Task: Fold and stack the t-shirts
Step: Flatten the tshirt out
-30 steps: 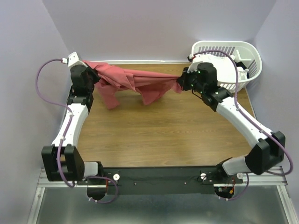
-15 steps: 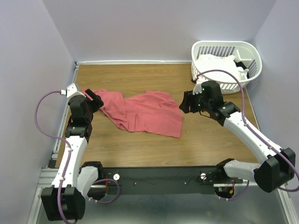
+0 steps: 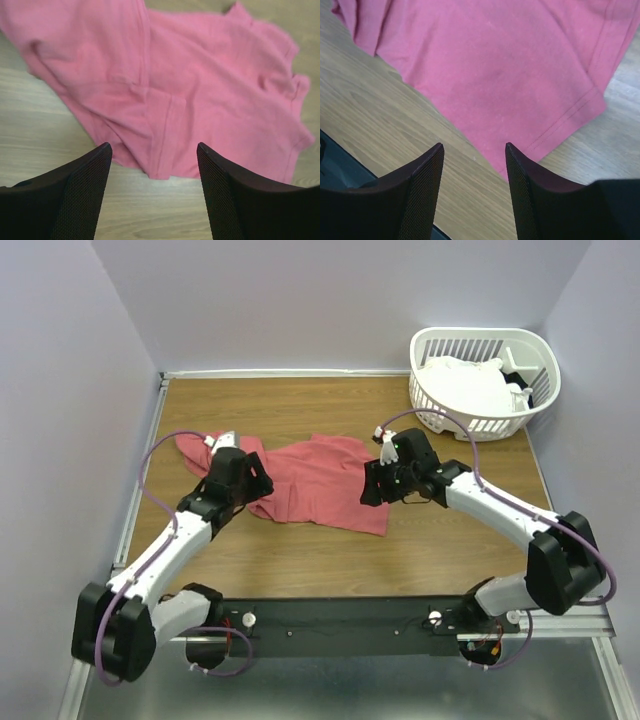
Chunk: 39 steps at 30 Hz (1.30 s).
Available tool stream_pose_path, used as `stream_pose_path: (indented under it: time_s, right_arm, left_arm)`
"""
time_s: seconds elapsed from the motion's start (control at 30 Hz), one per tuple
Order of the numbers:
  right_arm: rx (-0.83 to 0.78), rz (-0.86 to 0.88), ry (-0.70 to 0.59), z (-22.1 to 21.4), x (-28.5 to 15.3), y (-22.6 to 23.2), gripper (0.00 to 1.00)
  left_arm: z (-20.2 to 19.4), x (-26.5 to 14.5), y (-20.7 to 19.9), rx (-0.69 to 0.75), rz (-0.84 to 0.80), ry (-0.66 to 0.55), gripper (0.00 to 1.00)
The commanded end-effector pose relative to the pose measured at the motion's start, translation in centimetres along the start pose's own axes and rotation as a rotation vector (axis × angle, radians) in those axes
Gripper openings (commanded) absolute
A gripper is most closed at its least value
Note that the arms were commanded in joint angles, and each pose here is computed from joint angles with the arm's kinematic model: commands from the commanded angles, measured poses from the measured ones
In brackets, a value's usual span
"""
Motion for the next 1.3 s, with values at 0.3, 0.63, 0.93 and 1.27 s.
stream_pose_path:
  time_s: [0.3,0.63,0.93,1.27]
  right_arm:
    - [0.027,0.041,0.068,-2.2,5.3,0.8,0.59]
    - [0.023,0.018,0.089,-3.3,7.0,-0.2,0.59]
    - [0.028,0.024,0.123,-4.3,7.9,-0.7,0.60]
    - [0.032,-0.058,0.116,-4.8,8.5,-2.0,0.60]
  left_arm:
    - [-4.6,3.5,-0.4,-0.122,0.139,0.103,0.57]
    - [-6.3,5.6,-0.4,-0.068,0.209,0.162,0.50]
    - [-7.4,6.4,-1.0,-0.023,0.223,0.206,0.50]
    - [-6.6,5.4,-0.7,0.001,0.293,0.179,0.14]
Point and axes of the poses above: each gripper's point midway between its finger pads, its own x axis out along the fingers, its own y axis along the line the jaws close on, z = x × y, the point moved 6 cm from there along -x, back along the fingers, and after that the axes turned 9 degrees about x, right-handed, at the moved point
